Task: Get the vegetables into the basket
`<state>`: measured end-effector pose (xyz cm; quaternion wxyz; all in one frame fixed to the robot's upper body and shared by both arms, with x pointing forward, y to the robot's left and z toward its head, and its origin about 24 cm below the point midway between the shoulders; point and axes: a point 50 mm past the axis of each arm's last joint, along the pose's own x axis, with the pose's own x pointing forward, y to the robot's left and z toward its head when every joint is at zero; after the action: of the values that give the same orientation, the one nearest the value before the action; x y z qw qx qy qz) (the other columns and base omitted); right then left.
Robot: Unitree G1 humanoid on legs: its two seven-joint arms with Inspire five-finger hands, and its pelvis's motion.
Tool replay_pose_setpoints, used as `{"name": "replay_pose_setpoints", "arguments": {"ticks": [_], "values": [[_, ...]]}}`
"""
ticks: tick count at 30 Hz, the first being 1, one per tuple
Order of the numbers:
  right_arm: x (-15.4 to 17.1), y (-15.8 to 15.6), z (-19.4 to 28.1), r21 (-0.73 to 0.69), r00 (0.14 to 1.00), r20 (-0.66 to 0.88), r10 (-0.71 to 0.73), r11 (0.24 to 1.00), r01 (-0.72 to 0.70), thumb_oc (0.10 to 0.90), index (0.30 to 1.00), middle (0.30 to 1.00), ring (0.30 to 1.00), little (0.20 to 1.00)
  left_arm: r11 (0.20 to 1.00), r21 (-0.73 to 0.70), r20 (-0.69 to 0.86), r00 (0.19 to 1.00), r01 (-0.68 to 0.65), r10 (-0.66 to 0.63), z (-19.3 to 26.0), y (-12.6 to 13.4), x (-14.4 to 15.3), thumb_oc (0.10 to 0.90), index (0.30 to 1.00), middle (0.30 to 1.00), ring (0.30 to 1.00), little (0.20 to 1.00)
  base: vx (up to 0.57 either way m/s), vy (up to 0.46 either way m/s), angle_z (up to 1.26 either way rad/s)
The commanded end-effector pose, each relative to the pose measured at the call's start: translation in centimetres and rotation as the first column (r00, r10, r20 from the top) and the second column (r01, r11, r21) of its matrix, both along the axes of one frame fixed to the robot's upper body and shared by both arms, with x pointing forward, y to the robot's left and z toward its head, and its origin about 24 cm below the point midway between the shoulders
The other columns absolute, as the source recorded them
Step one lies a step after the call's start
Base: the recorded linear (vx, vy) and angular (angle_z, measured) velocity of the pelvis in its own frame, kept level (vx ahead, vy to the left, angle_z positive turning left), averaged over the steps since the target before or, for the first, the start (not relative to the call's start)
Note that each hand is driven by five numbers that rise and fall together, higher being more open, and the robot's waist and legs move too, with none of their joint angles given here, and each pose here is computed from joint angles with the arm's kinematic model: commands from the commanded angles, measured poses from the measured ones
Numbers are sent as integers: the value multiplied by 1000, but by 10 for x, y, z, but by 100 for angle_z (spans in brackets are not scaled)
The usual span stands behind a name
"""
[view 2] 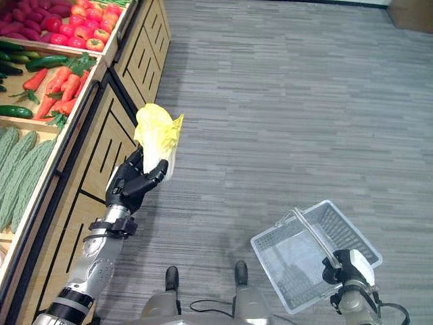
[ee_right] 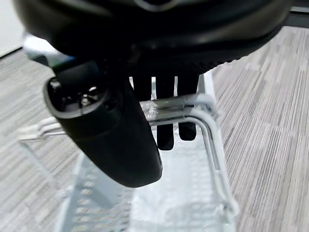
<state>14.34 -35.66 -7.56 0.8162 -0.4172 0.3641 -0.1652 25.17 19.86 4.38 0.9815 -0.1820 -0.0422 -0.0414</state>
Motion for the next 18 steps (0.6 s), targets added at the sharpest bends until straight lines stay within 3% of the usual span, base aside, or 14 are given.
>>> {"name": "replay_pose_setpoints", "arguments": {"ticks": [1,9,18], "values": [[27,-15,34,-89,985,159,60,995,-47,400,300,300,300,300,1000,-9,303,953,18,-14,58,2,11,400,300,300,300,300,42,177,-15],[67,-20,56,-157,980,180,82,986,-54,400,300,300,300,300,994,95,290,953,60,-85,60,-1,17,400,300,300,300,300,-36,199,-62],[117,0,100,-247,903,296,312,938,-243,400,300,300,300,300,922,383,304,933,64,-191,72,-2,18,400,300,300,300,300,42,-33,-31]]}}
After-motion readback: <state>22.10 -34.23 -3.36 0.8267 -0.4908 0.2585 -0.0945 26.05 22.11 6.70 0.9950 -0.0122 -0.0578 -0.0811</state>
